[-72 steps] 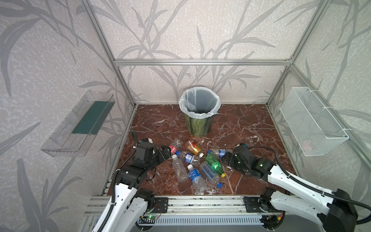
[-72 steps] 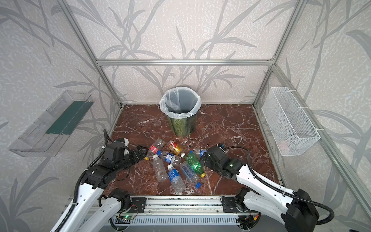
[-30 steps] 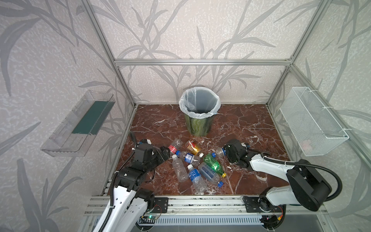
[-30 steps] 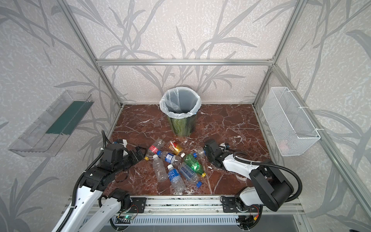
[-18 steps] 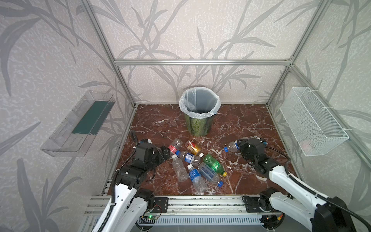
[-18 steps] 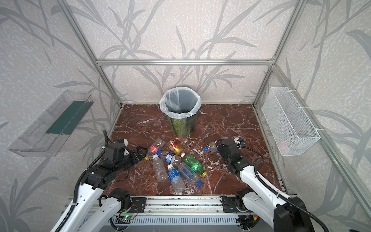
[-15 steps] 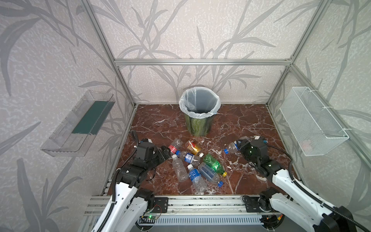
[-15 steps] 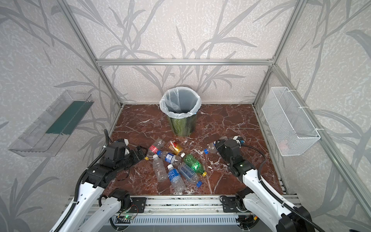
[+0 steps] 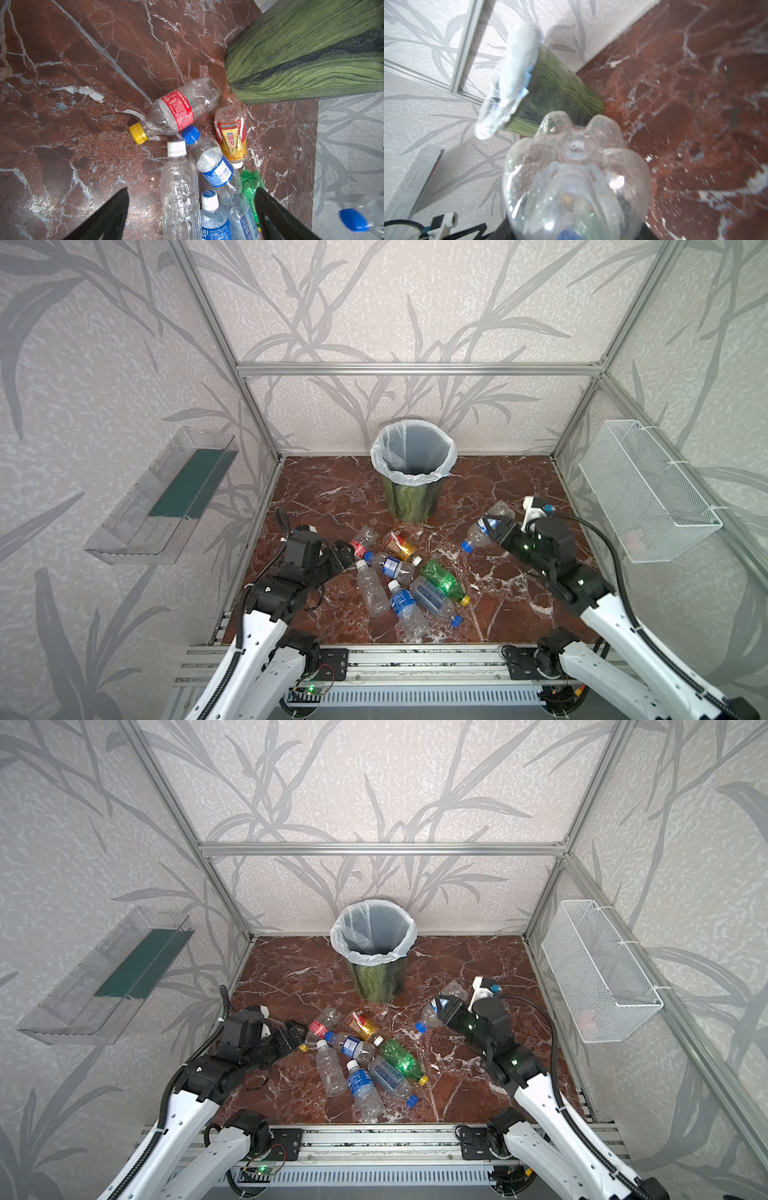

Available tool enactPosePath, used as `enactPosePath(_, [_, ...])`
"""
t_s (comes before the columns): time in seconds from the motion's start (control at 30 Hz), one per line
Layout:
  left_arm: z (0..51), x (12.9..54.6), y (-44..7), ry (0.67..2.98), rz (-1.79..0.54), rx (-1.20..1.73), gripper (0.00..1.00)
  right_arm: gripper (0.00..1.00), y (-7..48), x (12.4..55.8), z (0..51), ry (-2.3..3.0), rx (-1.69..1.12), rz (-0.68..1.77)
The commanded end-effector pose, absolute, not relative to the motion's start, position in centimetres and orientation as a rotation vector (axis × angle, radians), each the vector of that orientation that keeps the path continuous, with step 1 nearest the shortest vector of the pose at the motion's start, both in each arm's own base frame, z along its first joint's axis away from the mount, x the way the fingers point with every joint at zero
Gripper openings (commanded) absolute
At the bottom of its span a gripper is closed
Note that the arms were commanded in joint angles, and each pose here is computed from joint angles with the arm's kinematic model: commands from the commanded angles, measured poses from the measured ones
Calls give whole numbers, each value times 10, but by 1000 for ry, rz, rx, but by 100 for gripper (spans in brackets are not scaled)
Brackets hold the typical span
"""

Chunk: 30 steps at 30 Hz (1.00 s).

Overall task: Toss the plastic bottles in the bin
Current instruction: 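Lift the blue-capped bottle with the right gripper and drop it into the bin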

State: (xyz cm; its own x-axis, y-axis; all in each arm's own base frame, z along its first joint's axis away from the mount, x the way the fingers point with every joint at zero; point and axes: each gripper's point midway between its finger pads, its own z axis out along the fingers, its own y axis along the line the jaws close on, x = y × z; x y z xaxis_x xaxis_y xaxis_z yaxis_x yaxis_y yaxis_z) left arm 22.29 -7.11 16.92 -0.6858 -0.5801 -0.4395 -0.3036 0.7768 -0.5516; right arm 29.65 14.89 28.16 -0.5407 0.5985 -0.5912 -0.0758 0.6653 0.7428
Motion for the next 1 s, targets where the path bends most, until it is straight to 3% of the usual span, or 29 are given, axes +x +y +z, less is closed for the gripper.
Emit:
enactPosePath(0.0, [194,230,-71,2297,-614,-649,94,59,181,333,393,1756,223,990])
enactPosePath(0.1, [209,233,-72,2276,-624,-645,94,69,212,377,448,1781,169,928])
enactPosePath(0.17, [219,233,-70,2261,-620,-640,94,82,225,403,443,1875,192,897])
enactPosePath(0.27, [231,229,-67,2234,-612,-630,94,99,221,408,431,1903,232,860])
enactPosePath(0.47, [224,218,-60,2238,-578,-624,94,99,178,357,410,1887,260,769])
enactPosePath(0.77, [176,209,-65,2293,-624,-687,94,95,139,266,221,2215,393,710])
enactPosePath(0.97, [163,206,-68,2326,-632,-694,93,93,135,231,155,2339,434,711])
